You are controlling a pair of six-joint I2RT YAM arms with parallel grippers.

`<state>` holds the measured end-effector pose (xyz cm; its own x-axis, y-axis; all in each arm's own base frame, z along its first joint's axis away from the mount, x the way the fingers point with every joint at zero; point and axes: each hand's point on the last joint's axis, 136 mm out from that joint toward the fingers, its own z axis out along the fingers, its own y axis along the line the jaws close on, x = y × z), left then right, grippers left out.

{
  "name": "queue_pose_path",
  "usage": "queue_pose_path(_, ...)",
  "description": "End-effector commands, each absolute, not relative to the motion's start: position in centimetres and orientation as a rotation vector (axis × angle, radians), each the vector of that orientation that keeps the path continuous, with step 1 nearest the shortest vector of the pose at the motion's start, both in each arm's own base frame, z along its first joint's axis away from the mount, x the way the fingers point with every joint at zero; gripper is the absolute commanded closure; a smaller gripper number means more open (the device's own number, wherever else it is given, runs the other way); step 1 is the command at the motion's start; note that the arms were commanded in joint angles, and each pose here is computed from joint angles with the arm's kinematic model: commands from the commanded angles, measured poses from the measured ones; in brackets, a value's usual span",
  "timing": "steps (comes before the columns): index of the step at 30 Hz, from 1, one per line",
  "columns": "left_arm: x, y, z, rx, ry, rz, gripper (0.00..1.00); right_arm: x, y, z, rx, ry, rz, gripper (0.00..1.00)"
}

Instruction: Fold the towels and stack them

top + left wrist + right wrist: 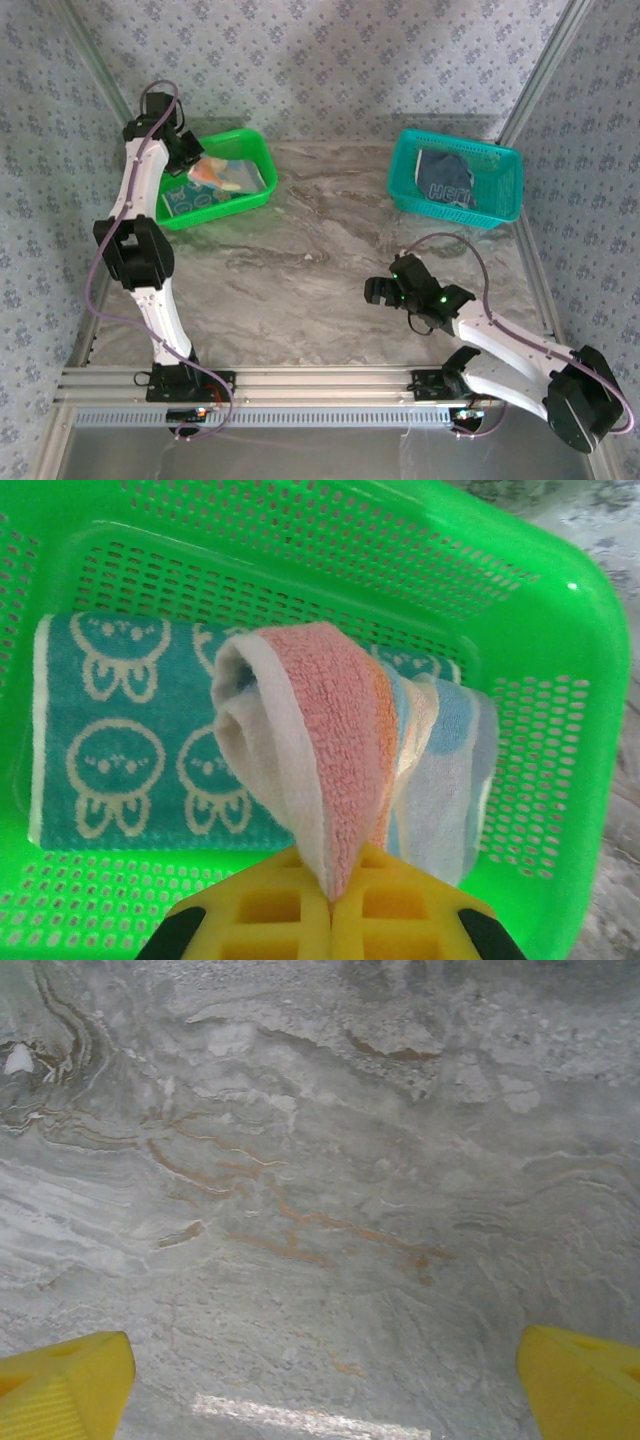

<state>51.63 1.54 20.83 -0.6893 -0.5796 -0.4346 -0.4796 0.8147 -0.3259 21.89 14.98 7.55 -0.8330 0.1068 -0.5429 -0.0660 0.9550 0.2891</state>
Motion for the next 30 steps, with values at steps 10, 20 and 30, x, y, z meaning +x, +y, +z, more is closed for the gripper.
queue_pose_path(10, 52.7, 4.3, 17.2, -0.715, 2.502, -0.224, 0.97, 22.3, 16.0, 9.3, 0.011, 2.501, 0.387, 0.0)
queue_pose_path(20, 53.1, 6.2, 13.5, -0.652, 2.604, -0.043, 0.5, 22.0, 16.5, 9.8, -0.009, 2.491, 0.388, 0.0)
queue_pose_path(30, 51.8, 10.1, 18.2, -0.668, 2.539, 0.311, 0.0, 21.6, 15.9, 9.7, -0.002, 2.463, 0.401, 0.0)
